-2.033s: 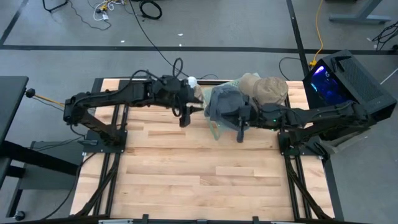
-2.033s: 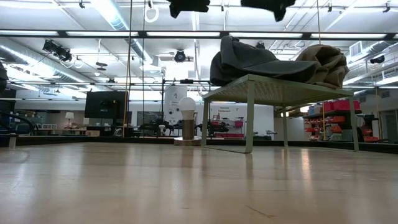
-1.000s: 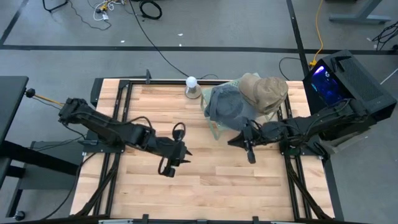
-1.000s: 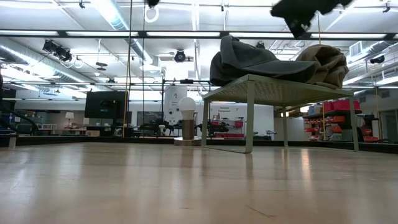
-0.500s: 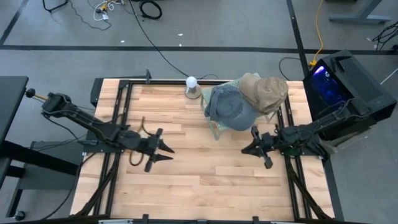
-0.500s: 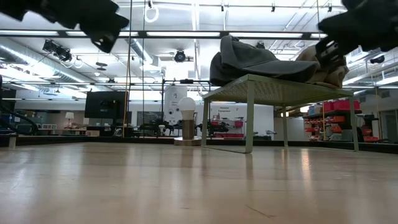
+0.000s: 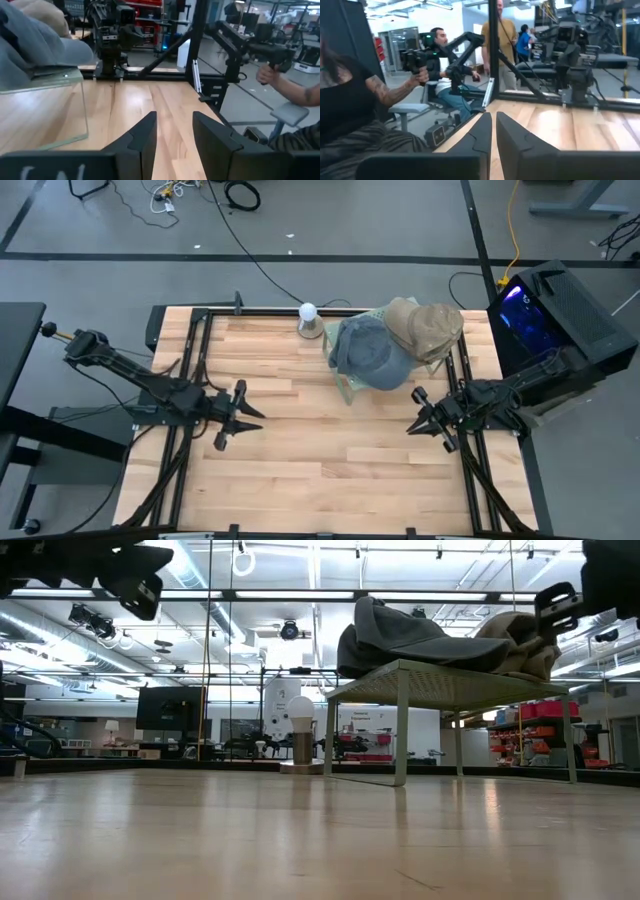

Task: Stack caps on shelf
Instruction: Return to Home Position

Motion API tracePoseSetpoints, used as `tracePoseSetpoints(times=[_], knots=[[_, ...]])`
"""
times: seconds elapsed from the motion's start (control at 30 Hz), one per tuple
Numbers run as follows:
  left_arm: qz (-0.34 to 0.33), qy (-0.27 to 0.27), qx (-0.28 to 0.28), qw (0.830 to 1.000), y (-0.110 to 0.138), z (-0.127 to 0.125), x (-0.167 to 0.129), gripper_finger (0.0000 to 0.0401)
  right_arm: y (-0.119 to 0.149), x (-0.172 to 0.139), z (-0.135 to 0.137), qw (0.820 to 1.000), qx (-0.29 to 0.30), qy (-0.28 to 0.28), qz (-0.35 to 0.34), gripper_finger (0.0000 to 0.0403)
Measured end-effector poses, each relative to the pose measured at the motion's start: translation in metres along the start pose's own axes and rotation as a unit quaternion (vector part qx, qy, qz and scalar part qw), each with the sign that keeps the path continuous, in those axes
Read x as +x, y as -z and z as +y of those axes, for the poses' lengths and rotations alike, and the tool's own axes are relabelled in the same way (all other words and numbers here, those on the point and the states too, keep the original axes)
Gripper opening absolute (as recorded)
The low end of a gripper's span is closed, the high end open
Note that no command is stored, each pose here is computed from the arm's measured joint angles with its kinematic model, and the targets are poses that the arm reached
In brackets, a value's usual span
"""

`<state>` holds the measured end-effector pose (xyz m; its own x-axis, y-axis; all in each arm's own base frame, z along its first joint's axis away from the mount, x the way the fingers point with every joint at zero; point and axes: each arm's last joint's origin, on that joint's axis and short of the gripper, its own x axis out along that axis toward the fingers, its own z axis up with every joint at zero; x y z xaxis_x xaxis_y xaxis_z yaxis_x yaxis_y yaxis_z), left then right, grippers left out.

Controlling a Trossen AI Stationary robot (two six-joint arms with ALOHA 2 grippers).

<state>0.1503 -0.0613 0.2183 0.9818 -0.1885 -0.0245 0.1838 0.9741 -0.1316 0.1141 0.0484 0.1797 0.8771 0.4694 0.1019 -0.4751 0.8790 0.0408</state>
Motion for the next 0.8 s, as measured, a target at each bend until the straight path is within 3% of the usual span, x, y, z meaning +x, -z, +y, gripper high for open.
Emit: tracePoseSetpoints(times=[0.17, 0.63, 0.8], knots=[[-0.017, 0.002, 0.009, 1.0, 0.002, 0.003, -0.011, 0.0131, 0.001, -0.006, 0.0, 1.0, -0.004, -0.014, 0.011, 0.0029], [-0.066, -0.017, -0.008, 0.998, 0.026, 0.015, -0.039, 0.0131, -0.001, -0.021, -0.008, 0.999, -0.02, 0.029, 0.006, 0.0029], [-0.084, -0.015, -0.009, 0.996, 0.035, 0.018, -0.048, 0.0131, -0.002, -0.022, -0.009, 1.0, -0.025, 0.01, 0.003, 0.0029]])
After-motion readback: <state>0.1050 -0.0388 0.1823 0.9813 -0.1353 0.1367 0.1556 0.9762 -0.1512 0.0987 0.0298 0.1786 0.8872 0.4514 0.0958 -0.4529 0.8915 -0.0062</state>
